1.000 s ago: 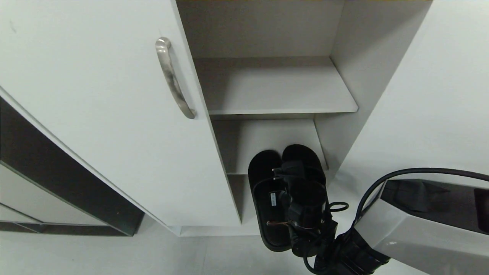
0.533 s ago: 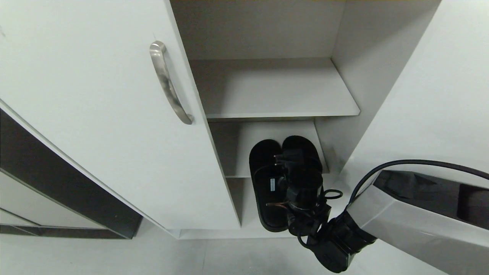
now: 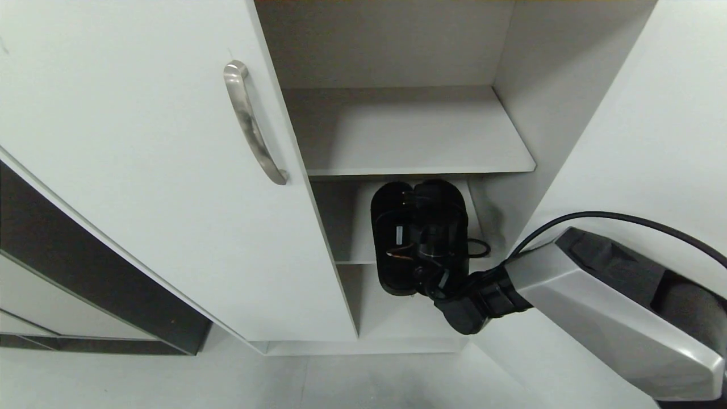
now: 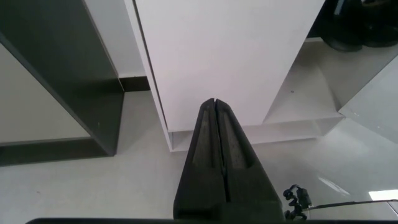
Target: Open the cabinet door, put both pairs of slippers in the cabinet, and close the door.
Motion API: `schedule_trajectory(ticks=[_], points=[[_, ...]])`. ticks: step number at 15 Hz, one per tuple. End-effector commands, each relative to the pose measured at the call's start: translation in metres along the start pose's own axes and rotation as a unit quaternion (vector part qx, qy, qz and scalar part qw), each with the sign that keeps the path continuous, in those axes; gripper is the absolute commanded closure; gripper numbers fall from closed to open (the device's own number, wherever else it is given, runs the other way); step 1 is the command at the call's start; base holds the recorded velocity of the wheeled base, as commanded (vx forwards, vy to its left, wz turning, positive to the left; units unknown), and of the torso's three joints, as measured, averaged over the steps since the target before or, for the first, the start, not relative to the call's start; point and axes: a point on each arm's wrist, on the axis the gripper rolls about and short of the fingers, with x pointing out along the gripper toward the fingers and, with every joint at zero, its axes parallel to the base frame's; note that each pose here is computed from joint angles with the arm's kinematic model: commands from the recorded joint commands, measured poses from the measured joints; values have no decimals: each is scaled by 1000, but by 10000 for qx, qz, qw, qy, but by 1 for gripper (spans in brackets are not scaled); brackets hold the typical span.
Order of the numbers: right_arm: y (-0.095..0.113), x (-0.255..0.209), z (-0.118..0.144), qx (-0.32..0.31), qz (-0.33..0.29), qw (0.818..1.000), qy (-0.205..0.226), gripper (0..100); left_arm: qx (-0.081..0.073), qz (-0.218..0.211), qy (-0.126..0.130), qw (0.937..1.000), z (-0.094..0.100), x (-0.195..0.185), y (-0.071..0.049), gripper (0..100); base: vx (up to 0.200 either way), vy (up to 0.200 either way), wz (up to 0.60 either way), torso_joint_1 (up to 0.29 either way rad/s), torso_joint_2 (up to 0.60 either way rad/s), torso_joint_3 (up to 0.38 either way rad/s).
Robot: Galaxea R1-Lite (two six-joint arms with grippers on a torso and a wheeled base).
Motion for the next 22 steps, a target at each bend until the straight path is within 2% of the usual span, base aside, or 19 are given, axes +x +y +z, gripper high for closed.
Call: schedule_trajectory(ticks=[1, 6, 13, 14, 17, 22], points=[[3, 24, -13, 11, -116, 9999, -82, 100, -1, 2, 6, 10000, 0, 0, 0, 100, 0, 0, 0, 0, 0, 0], [-5, 38, -7, -45, -255, 9996, -117, 100, -1, -5, 6, 10000, 0, 0, 0, 100, 0, 0, 0, 0, 0, 0], [-5, 39, -7, -98, -261, 9996, -51, 100, 7, 2, 6, 10000, 0, 0, 0, 100, 0, 0, 0, 0, 0, 0], [-5, 39, -8, -113, -261, 9996, -34, 0, 7, -5, 6, 10000, 0, 0, 0, 100, 0, 0, 0, 0, 0, 0], [-5, 24, -5, -258, -189, 9994, 90, 0, 7, 2, 6, 10000, 0, 0, 0, 100, 0, 0, 0, 0, 0, 0], [-13, -29, 31, -304, 128, 9995, -29, 0, 7, 2, 6, 10000, 0, 0, 0, 100, 0, 0, 0, 0, 0, 0]])
